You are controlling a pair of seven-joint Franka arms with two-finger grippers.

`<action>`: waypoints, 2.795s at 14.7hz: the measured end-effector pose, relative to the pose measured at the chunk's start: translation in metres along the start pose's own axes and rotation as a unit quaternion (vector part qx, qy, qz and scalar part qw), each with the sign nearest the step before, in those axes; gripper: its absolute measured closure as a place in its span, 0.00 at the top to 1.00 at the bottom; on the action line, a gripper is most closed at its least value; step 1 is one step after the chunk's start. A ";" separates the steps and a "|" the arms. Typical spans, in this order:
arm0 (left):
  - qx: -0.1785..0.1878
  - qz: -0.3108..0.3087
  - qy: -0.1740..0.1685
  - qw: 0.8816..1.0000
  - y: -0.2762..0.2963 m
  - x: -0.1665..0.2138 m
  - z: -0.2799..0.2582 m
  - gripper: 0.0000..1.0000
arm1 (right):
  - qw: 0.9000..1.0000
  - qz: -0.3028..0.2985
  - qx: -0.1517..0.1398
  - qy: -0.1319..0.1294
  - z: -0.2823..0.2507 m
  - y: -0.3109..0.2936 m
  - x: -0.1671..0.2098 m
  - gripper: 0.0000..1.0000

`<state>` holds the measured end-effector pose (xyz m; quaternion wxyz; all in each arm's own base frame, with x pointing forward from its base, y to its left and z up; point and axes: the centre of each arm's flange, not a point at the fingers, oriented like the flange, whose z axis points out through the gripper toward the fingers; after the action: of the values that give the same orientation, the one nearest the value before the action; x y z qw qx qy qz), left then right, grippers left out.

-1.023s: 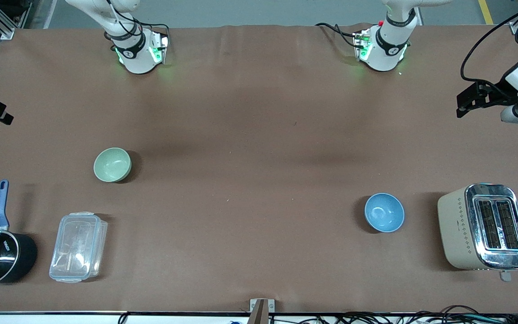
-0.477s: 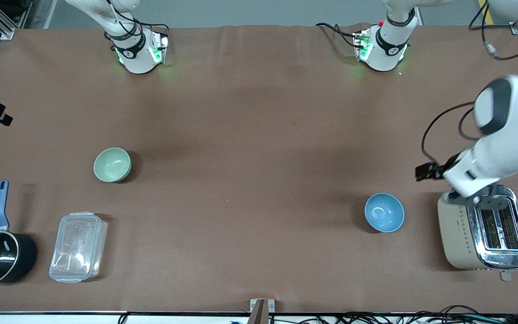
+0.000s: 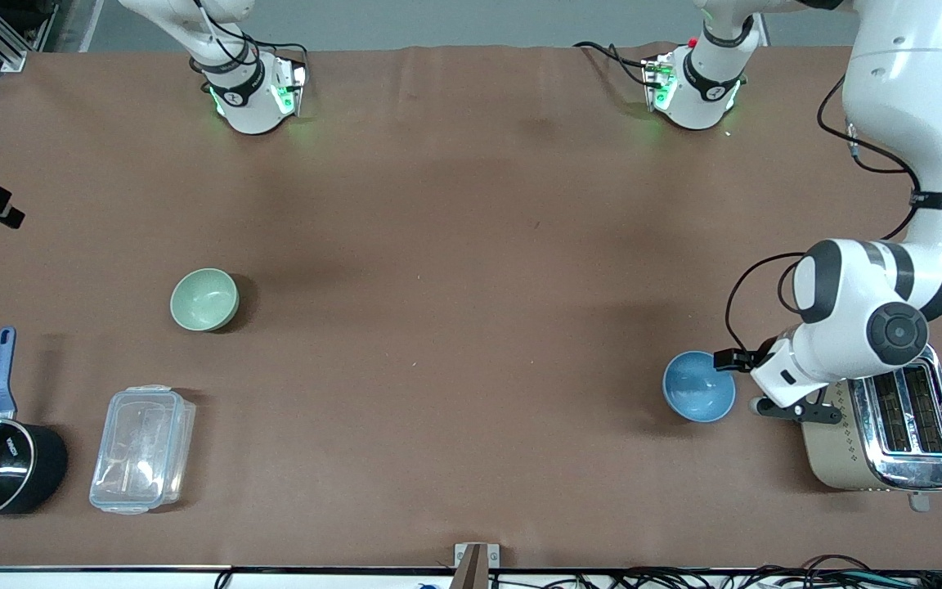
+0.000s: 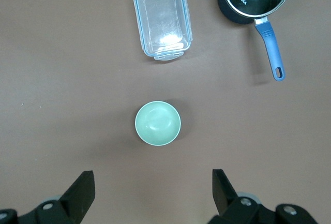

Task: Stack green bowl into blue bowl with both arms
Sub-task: 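Reach the left gripper down to the rim of the blue bowl, then grip the blue bowl with the left gripper while the right gripper reaches the green bowl, then slide the blue bowl toward the middle while the right gripper grips the green bowl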

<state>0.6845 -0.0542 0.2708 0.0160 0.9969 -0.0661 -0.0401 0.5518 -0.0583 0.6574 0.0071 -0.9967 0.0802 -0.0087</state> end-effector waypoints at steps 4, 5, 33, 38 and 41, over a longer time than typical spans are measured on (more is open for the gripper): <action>-0.004 -0.001 -0.013 1.000 -0.001 0.002 0.041 0.63 | 1.000 -0.001 -0.005 -0.015 0.013 0.000 0.003 1.00; -0.005 -0.001 -0.013 1.000 -0.001 0.003 0.047 0.54 | 1.000 0.000 -0.006 -0.025 0.027 0.001 0.006 1.00; -0.047 -0.062 -0.014 0.997 0.444 -0.105 0.072 0.05 | 1.000 -0.012 -0.006 0.027 0.460 0.036 -0.062 0.11; -0.060 -0.067 0.003 0.996 0.446 -0.097 0.062 0.32 | 0.998 -0.014 -0.007 -0.067 0.405 0.029 -0.033 0.05; -0.065 -0.087 0.026 0.994 0.421 -0.072 0.005 0.61 | 0.995 0.003 0.008 -0.103 0.351 -0.013 -0.010 0.05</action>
<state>0.5583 -0.4622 0.2872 0.0785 0.9964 0.0239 -0.0196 0.5504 -0.0393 0.3067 0.0237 -0.9920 0.0820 0.0932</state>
